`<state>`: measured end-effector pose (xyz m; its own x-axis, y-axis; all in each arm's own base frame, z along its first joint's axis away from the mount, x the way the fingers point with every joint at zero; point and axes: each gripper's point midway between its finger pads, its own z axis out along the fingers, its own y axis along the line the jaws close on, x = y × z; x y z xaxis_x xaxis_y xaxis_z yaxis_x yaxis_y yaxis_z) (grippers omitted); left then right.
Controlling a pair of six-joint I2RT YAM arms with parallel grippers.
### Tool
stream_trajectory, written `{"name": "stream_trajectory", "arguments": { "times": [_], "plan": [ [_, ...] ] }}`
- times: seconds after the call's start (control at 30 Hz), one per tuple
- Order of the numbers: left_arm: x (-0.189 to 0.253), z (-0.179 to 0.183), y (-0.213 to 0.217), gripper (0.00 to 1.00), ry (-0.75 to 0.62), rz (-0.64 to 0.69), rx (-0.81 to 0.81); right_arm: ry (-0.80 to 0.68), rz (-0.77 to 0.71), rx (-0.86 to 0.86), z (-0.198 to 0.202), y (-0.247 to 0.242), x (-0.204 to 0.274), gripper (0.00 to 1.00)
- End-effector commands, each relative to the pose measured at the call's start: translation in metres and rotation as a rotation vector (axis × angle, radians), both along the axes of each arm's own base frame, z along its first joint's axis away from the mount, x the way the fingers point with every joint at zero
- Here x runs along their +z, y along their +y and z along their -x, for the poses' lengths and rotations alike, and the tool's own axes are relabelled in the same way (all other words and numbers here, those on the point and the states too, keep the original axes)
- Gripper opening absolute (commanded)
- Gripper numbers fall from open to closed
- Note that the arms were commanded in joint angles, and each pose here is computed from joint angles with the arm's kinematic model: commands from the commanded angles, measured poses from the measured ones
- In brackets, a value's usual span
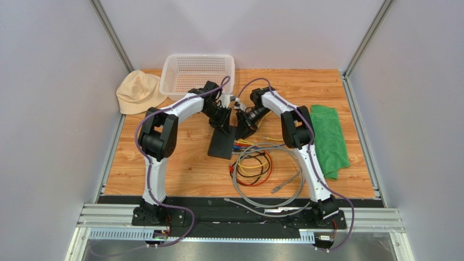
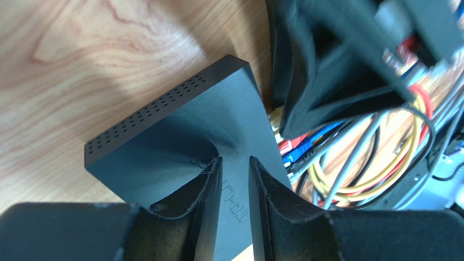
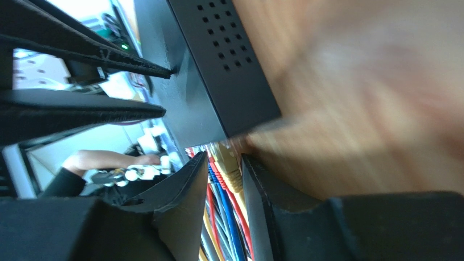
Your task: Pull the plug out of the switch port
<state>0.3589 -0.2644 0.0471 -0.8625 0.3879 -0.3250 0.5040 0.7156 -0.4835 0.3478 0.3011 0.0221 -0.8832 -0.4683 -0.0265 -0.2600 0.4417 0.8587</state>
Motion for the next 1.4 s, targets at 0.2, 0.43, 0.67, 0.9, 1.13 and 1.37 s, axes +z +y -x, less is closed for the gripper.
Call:
{"name": "stream_trajectory", "arguments": {
  "times": [0.2,0.43,0.67,0.9,1.13,1.37],
  "plan": [
    [-0.042,0.006,0.014,0.33,0.064,-0.093,0.016,-0.138,0.37,0.237,0.047,-0.002,-0.065,0.25],
    [-0.041,0.005,0.016,0.32,0.079,-0.065,0.035,-0.147,0.53,0.252,0.057,-0.027,-0.078,0.02],
    [-0.029,0.006,0.008,0.29,0.065,0.012,0.002,-0.066,0.457,0.189,0.051,-0.053,-0.067,0.02],
    [-0.03,0.016,0.003,0.3,0.086,0.031,-0.032,-0.024,0.307,0.123,0.038,-0.033,-0.051,0.27],
    [-0.034,0.028,-0.007,0.3,0.094,0.021,-0.082,0.032,0.283,0.062,0.036,-0.014,-0.06,0.31],
    [-0.035,0.029,-0.006,0.3,0.095,0.01,-0.083,0.08,0.309,0.015,0.037,-0.011,-0.066,0.35]
  ]
}}
